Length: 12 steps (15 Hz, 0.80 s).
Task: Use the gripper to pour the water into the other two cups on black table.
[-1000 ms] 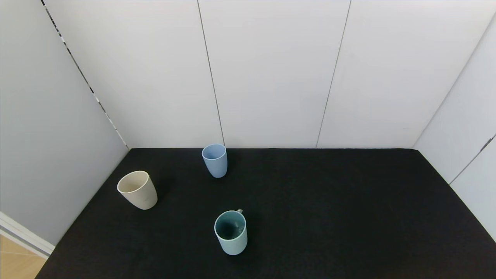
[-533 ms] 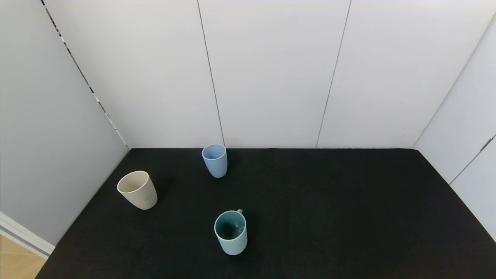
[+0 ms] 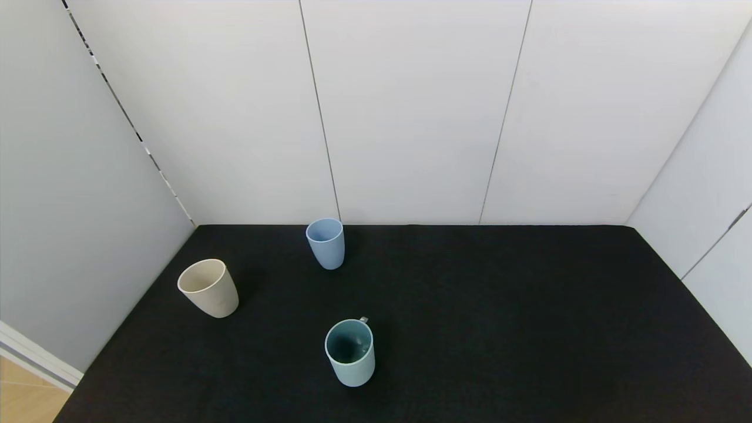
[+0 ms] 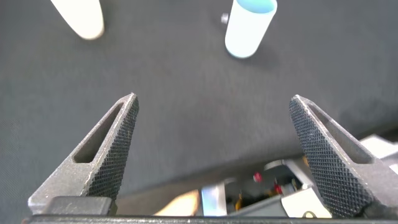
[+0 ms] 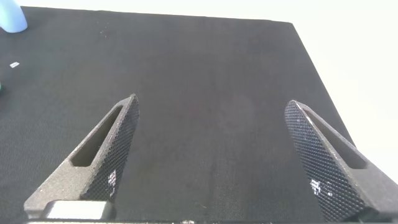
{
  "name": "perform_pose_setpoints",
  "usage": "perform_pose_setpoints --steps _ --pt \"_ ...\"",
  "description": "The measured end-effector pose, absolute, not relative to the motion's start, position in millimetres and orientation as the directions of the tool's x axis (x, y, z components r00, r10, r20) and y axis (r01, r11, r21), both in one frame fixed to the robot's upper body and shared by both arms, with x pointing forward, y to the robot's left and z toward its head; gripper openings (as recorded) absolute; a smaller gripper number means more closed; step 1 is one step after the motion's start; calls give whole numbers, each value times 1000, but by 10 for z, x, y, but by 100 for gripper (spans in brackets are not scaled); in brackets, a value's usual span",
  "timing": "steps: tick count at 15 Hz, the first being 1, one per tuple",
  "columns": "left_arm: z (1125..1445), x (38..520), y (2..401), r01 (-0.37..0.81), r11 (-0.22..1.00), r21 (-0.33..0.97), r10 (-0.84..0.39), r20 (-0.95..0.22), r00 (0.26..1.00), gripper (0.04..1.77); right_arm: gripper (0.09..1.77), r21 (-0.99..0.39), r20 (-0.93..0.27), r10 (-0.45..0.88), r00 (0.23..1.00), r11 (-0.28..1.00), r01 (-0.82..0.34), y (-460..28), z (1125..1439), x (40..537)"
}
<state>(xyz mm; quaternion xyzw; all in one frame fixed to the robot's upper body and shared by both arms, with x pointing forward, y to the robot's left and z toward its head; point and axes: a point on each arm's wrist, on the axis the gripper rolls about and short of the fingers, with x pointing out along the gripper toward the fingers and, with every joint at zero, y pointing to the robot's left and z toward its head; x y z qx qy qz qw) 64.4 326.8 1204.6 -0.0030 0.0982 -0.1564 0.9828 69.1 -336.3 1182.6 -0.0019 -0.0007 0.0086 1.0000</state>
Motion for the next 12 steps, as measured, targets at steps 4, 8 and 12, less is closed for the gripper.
perform_pose_setpoints --steps 4,8,12 --pt "12013 580 3287 222 975 7 -221 -82 972 172 171 -4 1 17 1000 1000 -17 -3363 11826 691" --pt "11965 649 3314 99 994 44 -101 42 994 172 171 -4 1 17 1000 1000 -17 -3363 11826 691" --pt "11872 682 3329 32 996 79 -34 25 999 172 171 -4 1 17 1000 1000 -17 -3363 11826 691"
